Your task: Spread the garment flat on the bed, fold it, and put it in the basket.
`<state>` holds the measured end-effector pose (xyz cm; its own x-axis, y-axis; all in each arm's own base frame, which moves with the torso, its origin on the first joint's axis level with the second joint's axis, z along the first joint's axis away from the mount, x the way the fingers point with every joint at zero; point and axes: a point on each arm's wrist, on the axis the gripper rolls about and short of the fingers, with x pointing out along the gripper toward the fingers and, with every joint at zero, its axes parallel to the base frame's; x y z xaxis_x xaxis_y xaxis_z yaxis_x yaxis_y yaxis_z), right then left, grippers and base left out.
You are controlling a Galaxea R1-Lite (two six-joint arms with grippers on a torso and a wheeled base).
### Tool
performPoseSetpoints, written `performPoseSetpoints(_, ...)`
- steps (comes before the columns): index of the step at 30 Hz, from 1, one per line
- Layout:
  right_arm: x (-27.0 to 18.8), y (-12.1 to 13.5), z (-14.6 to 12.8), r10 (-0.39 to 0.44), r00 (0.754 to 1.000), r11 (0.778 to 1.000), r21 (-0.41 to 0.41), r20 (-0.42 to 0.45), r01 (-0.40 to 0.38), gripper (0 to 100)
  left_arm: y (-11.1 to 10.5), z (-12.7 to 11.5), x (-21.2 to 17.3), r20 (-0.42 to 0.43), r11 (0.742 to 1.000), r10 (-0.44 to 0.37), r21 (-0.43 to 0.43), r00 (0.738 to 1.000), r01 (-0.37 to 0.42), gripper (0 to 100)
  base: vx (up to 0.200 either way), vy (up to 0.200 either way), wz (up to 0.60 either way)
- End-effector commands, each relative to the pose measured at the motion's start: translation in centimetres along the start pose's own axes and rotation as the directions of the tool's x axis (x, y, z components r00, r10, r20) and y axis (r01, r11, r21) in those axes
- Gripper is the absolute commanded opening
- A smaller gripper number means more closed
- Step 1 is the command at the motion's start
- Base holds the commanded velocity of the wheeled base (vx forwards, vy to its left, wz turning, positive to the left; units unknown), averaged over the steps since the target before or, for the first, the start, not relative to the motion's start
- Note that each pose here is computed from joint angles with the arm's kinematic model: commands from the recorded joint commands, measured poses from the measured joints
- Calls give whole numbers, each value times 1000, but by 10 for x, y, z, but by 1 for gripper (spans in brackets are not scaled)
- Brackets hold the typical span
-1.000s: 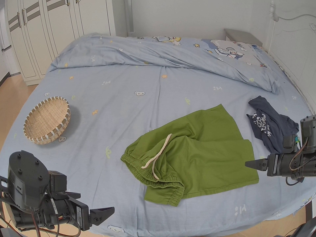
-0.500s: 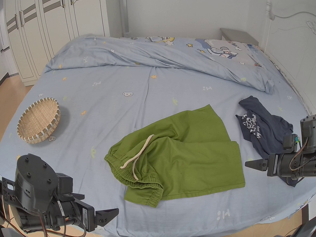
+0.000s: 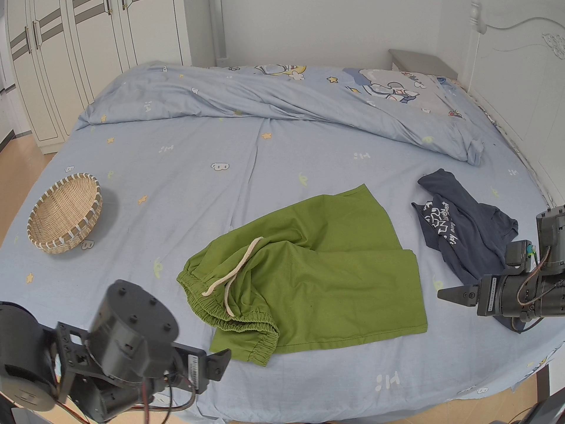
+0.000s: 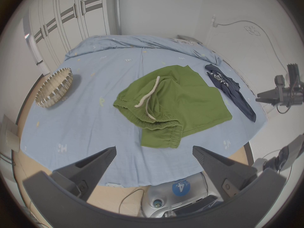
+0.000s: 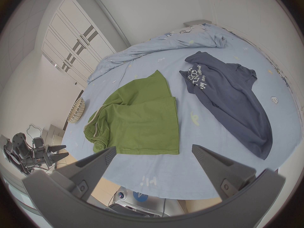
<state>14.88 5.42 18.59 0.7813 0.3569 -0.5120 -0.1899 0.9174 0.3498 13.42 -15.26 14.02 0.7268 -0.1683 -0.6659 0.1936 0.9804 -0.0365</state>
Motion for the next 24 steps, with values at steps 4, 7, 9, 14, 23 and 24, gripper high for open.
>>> performPoseSetpoints(4,10,-2,-3,-16,999,1000,1,-40,16,100,-62,4,41,-54,990,-9,-140,998,2,100,0,0,0)
performPoseSetpoints(7,11,-2,-3,-18,999,1000,1,-45,18,100,-72,3,44,-88,983,1,-185,996,-18,100,0,0,0)
performPoseSetpoints(9,14,-2,-3,-21,998,1000,2,-55,22,100,-85,10,44,-113,969,-7,-247,994,-21,100,0,0,0)
performPoseSetpoints(14,17,-3,-4,-28,997,1000,2,-68,28,100,-107,9,34,-200,967,-51,-255,978,-2,100,0,0,0)
performPoseSetpoints(23,20,-4,-5,-32,996,999,2,-78,32,100,-93,6,36,-310,998,2,61,951,17,100,0,0,0)
performPoseSetpoints(24,20,-4,-5,-32,996,999,2,-78,32,100,-91,8,36,-313,997,7,77,950,18,100,0,0,0)
